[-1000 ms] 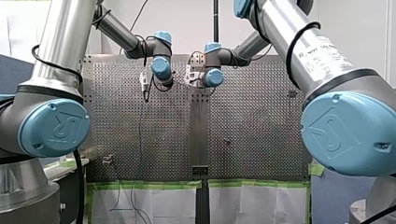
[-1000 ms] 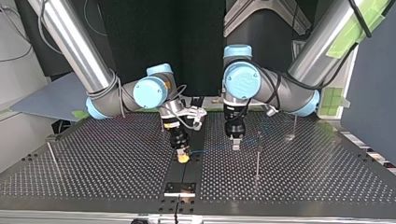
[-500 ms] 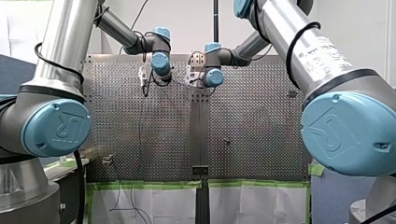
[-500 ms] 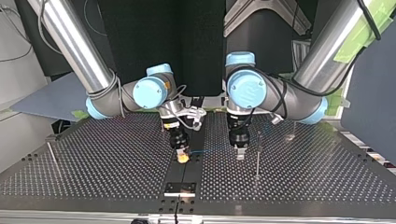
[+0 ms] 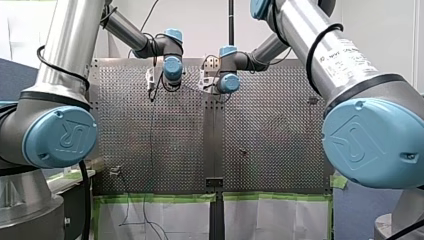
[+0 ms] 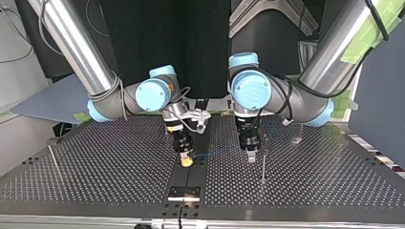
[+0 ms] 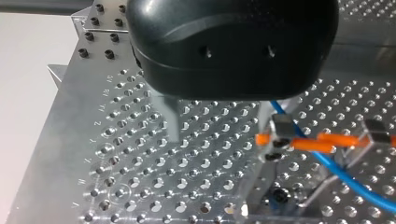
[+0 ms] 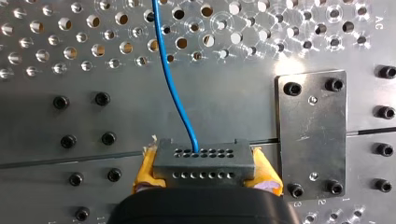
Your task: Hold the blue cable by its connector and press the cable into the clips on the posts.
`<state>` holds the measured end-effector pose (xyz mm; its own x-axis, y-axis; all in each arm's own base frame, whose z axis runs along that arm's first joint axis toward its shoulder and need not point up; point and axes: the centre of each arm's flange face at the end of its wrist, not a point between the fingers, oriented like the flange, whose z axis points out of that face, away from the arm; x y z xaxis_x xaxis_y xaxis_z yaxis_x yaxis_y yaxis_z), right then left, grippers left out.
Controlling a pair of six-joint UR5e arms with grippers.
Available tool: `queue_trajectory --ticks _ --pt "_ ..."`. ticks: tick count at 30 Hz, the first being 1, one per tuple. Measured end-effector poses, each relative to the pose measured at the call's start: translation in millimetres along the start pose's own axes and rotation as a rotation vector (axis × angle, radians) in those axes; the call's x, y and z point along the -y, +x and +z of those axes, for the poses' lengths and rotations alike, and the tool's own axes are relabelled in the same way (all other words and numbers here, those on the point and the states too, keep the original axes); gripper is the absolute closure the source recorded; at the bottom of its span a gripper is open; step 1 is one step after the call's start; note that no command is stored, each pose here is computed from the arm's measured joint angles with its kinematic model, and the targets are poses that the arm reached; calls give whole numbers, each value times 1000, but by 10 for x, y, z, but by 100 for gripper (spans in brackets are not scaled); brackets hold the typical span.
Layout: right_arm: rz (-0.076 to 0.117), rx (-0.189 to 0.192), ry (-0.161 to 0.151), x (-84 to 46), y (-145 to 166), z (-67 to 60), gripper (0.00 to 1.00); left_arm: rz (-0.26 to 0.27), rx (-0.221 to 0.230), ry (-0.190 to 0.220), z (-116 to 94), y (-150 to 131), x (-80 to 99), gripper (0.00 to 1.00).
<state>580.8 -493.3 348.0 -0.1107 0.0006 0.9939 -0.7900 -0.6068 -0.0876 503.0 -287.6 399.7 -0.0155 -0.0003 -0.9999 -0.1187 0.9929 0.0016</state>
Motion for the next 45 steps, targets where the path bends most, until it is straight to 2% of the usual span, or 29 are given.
queue_trajectory --ticks 1,2,3,5,6,7,19,23,27,32,40,42,45 --pt "0 0 0 -4 0 1 100 1 4 -2 -1 -4 5 62" --pt "0 0 -1 -6 0 1 100 1 7 -3 -1 -8 9 77" --pt "0 0 -1 -7 0 1 100 1 10 -3 -3 -10 15 77" --pt "0 0 -1 -8 0 2 100 0 15 -2 -5 -15 26 96" --pt "0 0 -1 -8 0 2 100 -1 16 -1 -6 -16 29 96" --pt "0 0 -1 -8 0 2 100 -1 17 -1 -7 -18 33 100" --pt "0 3 -1 -17 0 0 100 -2 19 11 -20 -19 62 100" --pt "-1 20 -11 -65 -39 -15 100 -7 28 22 -13 -27 80 100" --pt "-1 51 -36 -159 -138 -55 100 -27 58 36 15 -54 114 100" --pt "-1 82 -90 -381 -284 -108 100 -44 77 54 74 36 204 100" --pt "-15 143 -147 -632 -564 -256 100 -50 36 85 63 346 420 100" --pt "-15 146 -161 -694 -587 -287 100 -54 27 92 48 405 469 100" --pt "-2 138 -180 -802 -597 -332 100 -51 7 99 23 533 552 100"
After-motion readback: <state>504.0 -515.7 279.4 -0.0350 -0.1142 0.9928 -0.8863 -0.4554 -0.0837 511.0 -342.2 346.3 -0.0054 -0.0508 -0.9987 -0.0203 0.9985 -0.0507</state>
